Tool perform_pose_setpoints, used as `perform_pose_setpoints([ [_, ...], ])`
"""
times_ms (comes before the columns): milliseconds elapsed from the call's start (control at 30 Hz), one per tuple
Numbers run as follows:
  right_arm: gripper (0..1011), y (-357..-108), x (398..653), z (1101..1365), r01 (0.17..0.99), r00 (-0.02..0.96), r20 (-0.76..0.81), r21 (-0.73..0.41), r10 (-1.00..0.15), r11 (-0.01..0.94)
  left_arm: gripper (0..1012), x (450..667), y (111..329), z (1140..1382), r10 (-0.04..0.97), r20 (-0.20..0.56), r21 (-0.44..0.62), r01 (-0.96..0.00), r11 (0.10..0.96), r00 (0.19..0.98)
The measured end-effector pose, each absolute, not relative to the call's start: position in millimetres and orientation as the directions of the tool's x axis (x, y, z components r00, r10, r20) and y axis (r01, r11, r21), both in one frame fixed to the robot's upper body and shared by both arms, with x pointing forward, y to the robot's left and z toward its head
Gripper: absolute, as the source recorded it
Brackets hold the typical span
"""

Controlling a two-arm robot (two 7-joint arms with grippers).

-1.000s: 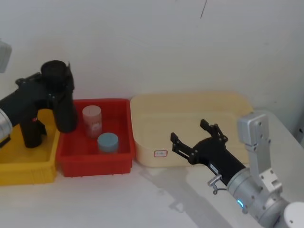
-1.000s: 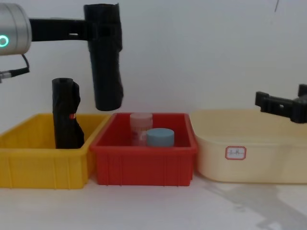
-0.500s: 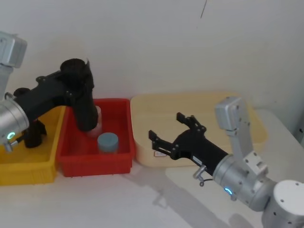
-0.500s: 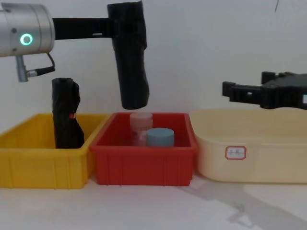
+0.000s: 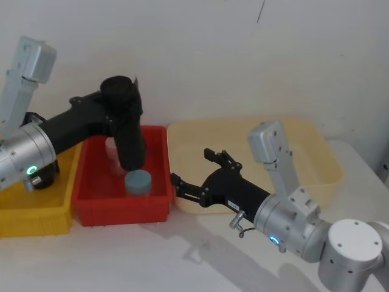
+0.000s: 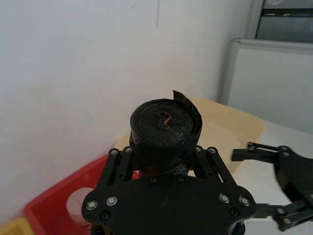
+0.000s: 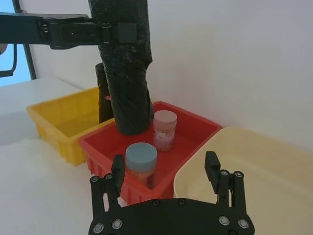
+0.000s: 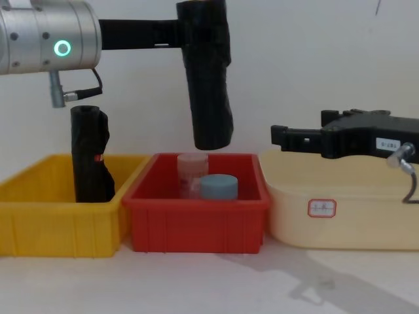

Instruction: Pick up the garbage bag with the one hand and transfer it to the other hand.

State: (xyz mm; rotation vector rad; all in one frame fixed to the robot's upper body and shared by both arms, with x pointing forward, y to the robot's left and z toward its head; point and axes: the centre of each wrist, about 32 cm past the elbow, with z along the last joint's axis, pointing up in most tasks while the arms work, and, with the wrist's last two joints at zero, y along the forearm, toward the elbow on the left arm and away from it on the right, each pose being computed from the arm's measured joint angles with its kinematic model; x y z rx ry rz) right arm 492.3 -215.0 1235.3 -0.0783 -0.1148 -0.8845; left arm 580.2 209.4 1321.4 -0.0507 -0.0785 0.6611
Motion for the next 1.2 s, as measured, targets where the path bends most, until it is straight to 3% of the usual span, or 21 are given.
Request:
perform_pose_setpoints([
  [1200, 1000, -208.7, 529.6, 1233.8, 0.756, 0.652, 0.09, -0.003, -0.752, 0.655, 469, 579.1, 178.1, 1329.2, 0.495, 0.046, -0.015, -0.495, 0.869, 0.868],
])
